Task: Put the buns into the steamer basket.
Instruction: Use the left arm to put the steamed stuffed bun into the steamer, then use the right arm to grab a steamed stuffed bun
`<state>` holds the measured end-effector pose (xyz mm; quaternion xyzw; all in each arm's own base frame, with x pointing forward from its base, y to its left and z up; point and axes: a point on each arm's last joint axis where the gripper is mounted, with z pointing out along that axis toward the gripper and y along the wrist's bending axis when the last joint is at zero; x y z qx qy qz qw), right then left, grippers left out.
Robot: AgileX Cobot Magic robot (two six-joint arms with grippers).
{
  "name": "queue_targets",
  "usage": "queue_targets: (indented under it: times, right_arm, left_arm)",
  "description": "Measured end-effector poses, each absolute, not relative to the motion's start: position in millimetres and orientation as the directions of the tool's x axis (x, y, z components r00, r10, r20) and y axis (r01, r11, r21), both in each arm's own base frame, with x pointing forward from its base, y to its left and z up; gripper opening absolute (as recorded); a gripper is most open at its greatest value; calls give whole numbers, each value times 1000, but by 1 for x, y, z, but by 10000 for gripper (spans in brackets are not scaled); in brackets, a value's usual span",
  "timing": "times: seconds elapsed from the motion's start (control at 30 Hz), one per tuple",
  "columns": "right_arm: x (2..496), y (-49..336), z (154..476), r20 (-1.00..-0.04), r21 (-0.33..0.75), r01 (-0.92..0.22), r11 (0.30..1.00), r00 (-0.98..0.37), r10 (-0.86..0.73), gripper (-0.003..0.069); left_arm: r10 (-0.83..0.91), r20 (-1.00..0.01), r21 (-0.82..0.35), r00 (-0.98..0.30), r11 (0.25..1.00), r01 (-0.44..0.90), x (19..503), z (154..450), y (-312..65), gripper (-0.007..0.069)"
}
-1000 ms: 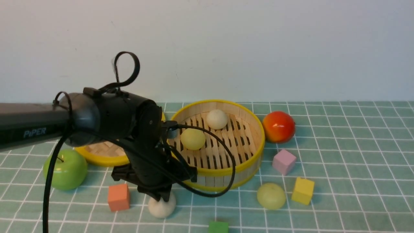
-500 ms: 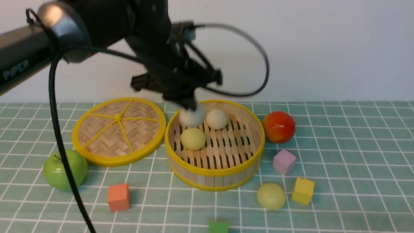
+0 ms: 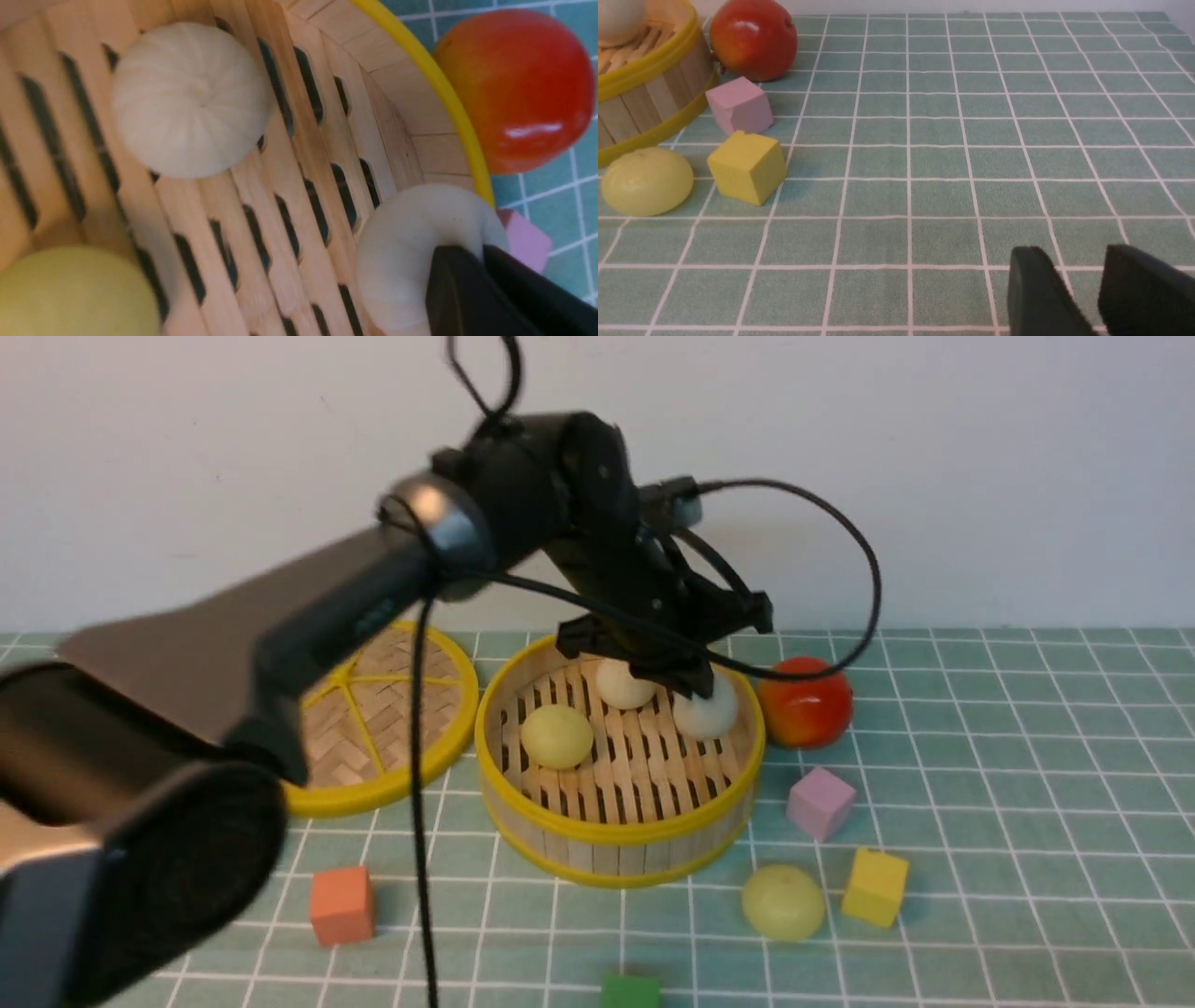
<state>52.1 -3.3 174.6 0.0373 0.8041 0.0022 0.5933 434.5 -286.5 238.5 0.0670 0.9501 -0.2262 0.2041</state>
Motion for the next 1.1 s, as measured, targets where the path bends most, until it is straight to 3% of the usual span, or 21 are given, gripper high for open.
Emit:
queue_targets:
  times: [0.43,0.67,0.7,0.83,0.97,1.1]
  right_arm:
    - [52,-3,175,-954,48,57,997,-293,63,239]
    - [52,-3,175,-954,48,57,997,-293,63,239]
    - [52,-3,175,-954,48,57,997,-293,63,239]
    - [52,-3,175,-954,48,57,997,-293,63,239]
    - [52,-3,175,-954,48,57,997,-293,63,239]
    - [52,-3,175,-954,48,57,997,-293,63,239]
  left_arm:
    - [-56,-359,-362,-932,928,83,444,211,-287,36]
    - [-74,-356,-369,-931,927,68,442,220,-286,190]
    - [-70,-374,-363,-925,929,77,440,231,-283,255]
    - [-36,-423,-321,-906,941,112,428,272,-272,365]
    - [31,-483,-243,-875,955,167,406,326,-252,398]
    - [61,-617,-148,-785,970,191,369,405,-216,402]
